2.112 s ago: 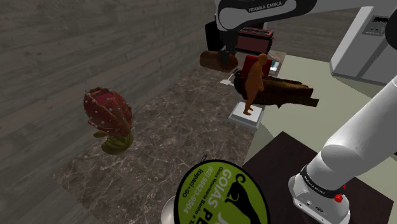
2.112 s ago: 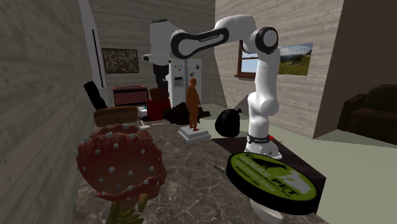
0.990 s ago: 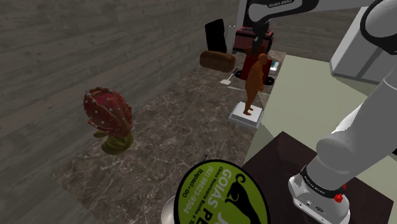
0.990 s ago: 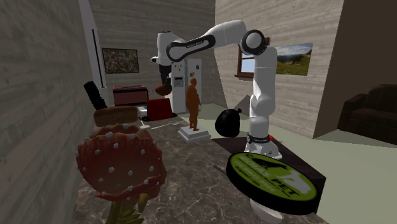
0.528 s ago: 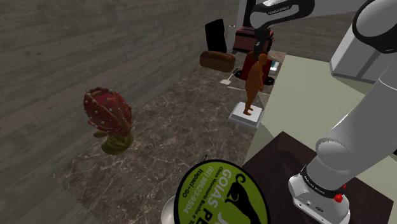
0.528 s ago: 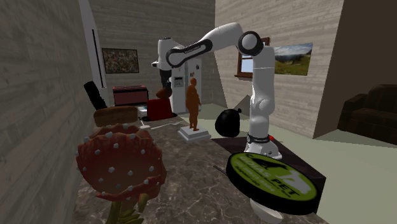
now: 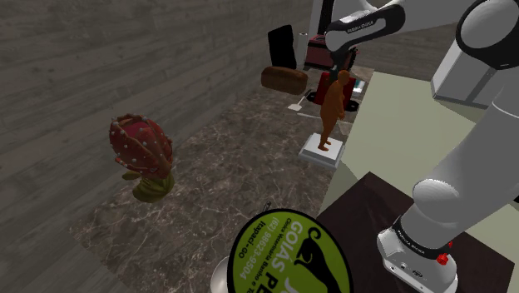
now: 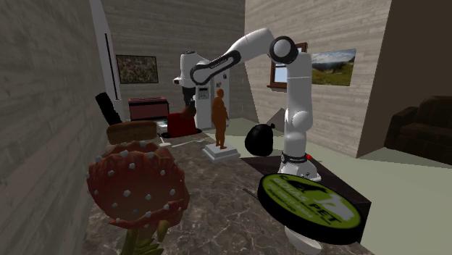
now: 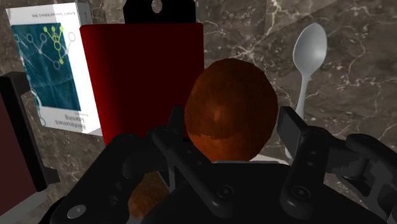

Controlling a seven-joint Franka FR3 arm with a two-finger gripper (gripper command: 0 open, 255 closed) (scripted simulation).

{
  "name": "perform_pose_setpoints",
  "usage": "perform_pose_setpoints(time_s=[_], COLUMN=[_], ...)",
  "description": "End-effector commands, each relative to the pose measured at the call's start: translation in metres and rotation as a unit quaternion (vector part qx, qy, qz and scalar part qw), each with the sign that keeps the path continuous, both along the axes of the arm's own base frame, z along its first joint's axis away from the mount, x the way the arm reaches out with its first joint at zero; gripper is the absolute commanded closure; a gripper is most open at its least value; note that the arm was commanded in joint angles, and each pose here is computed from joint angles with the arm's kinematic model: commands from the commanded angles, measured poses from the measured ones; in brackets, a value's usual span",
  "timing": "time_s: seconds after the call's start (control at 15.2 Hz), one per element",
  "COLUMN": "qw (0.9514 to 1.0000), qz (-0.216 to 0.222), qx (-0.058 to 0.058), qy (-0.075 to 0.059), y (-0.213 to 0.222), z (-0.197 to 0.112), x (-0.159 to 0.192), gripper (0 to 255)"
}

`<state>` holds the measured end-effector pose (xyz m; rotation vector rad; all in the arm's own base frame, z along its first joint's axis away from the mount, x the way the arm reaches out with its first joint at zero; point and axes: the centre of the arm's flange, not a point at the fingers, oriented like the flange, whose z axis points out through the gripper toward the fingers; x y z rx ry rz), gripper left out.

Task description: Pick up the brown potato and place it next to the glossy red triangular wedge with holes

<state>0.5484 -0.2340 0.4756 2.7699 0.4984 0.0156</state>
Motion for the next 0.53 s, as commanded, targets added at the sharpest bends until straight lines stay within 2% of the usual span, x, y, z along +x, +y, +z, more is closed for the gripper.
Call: perform_pose_setpoints(time_s=[0.0, 0.46], qw=[1.0000, 1.0000], qz=[0.000, 0.000], qx=[0.000, 0.000], qy=[0.000, 0.000], y=[0.000, 0.000], z=[-0.011, -0.048], x=[0.000, 0.000], gripper=[255, 255])
